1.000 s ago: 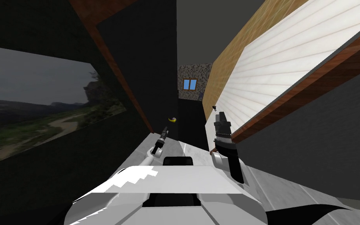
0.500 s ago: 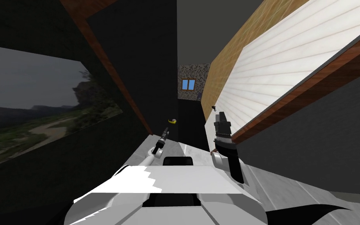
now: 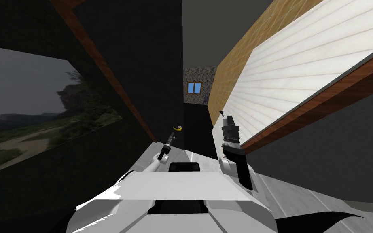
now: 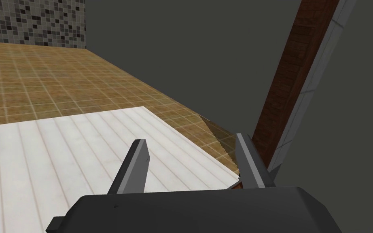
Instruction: Push the door open
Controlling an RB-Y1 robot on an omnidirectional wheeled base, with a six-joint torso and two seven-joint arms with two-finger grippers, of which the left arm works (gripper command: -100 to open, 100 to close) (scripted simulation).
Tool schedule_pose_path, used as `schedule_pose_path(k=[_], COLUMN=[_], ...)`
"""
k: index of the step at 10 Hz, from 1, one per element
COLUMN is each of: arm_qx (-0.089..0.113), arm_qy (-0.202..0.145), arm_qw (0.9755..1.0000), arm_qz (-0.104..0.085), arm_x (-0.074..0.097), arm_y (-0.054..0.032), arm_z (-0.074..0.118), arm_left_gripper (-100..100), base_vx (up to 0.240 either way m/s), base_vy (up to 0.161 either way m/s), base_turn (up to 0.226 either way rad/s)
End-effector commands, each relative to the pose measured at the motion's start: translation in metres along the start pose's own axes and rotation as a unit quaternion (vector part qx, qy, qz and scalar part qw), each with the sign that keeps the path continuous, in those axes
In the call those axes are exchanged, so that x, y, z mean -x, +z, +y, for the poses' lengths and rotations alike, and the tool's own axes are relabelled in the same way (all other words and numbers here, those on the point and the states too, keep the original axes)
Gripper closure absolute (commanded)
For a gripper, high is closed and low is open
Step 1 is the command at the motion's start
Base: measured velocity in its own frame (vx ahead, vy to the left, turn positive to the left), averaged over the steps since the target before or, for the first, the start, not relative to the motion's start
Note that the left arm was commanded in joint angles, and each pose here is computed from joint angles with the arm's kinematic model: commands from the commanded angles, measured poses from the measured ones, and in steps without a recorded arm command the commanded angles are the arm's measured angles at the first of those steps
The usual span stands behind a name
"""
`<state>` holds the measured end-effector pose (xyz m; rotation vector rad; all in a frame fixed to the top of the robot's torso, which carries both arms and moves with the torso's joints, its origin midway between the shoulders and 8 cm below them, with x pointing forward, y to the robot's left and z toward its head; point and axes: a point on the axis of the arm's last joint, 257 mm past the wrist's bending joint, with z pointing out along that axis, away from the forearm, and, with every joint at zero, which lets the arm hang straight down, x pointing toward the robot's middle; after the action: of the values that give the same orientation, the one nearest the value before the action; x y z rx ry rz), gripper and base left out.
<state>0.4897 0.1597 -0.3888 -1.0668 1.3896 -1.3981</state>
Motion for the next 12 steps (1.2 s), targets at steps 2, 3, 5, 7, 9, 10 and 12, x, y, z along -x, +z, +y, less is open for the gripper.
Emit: schedule_pose_path(k=[2, 3, 5, 7, 9, 10, 12], arm_qx=[0.000, 0.000, 0.000, 0.000, 0.000, 0.000, 0.000], arm_qy=[0.001, 0.000, -0.001, -0.001, -0.001, -0.001, -0.001], arm_qw=[1.0000, 1.0000, 1.0000, 1.0000, 1.0000, 1.0000, 1.0000], arm_qz=[-0.004, -0.005, -0.007, -0.008, -0.008, -0.008, -0.008], arm_x=[0.0019, 0.0022, 0.0018, 0.0015, 0.0015, 0.0015, 0.0015], arm_y=[-0.0019, -0.0026, -0.0036, -0.0036, -0.0036, -0.0036, -0.0036], arm_z=[0.0010, 0.0014, 0.0022, 0.0024, 0.0024, 0.0024, 0.0024], arm_left_gripper=[-100, -100, -100, -100, 100, 100, 100], base_vx=[0.197, 0.203, 0.184, 0.121, -0.017, -0.013, 0.000], base_vy=[-0.051, -0.024, -0.033, -0.012, 0.006, 0.010, 0.000], base_turn=[-0.031, -0.027, -0.024, -0.013, 0.000, -0.012, 0.000])
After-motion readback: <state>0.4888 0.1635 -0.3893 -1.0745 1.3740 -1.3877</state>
